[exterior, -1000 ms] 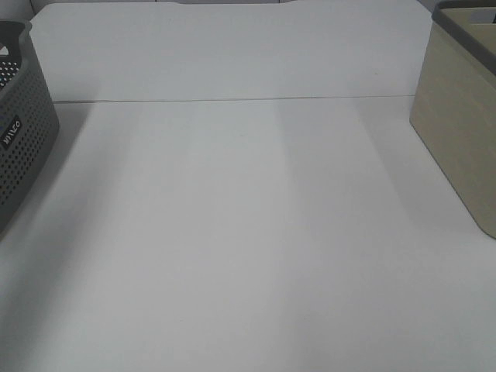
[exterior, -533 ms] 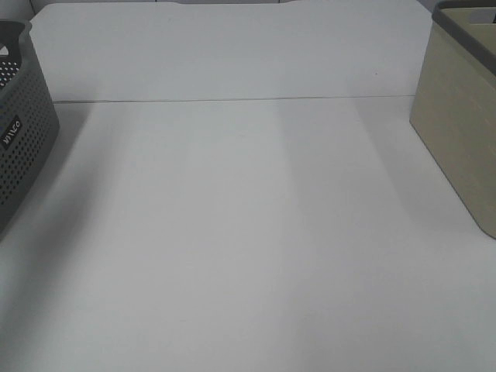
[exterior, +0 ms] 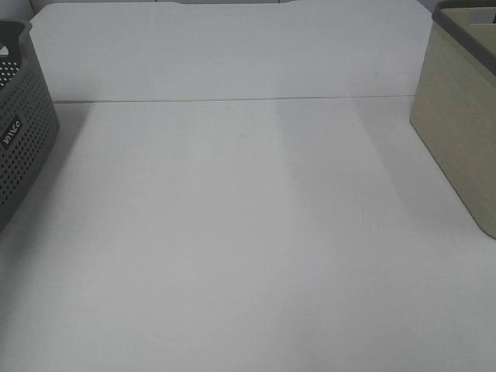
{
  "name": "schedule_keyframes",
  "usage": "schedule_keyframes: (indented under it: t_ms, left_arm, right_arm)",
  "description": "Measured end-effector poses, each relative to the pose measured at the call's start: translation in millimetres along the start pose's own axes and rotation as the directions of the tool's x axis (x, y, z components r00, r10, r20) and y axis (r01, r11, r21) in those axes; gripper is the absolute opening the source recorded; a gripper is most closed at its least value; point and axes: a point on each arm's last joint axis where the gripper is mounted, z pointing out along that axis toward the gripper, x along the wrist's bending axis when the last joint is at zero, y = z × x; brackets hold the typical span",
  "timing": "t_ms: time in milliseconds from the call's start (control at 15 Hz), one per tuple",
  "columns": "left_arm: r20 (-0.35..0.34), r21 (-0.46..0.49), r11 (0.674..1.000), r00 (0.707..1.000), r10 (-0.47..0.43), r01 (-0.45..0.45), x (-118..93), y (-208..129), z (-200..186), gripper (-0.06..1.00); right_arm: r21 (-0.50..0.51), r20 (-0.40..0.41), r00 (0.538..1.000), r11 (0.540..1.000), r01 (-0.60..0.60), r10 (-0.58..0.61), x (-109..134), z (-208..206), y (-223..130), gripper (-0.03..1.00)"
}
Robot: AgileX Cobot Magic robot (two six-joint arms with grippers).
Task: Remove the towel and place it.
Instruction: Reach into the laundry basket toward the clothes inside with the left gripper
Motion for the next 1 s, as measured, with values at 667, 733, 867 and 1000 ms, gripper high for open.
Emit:
schedule_keyframes:
  t_ms: [667,733,867,1000]
  left_arm:
    - [0.057,-0.012,0.972,0.97,0.236,-0.235,-5.7,30.5,113.9,0.88]
    - [0.059,-0.018,0.968,0.966,0.25,-0.25,-7.2,32.9,121.2,0.88]
    - [0.058,-0.029,0.964,0.962,0.265,-0.264,-9.9,38.0,133.6,0.88]
    - [0.07,-0.032,0.961,0.959,0.275,-0.274,-12.8,41.1,140.9,0.88]
  right_arm:
    - [0.0,0.0,1.0,1.0,0.0,0.0,0.0,0.0,0.0,0.75]
    - [0.0,0.0,1.0,1.0,0.0,0.0,0.0,0.0,0.0,0.75]
    - [0.0,0.0,1.0,1.0,0.0,0.0,0.0,0.0,0.0,0.75]
    - [0.0,0.0,1.0,1.0,0.0,0.0,0.0,0.0,0.0,0.75]
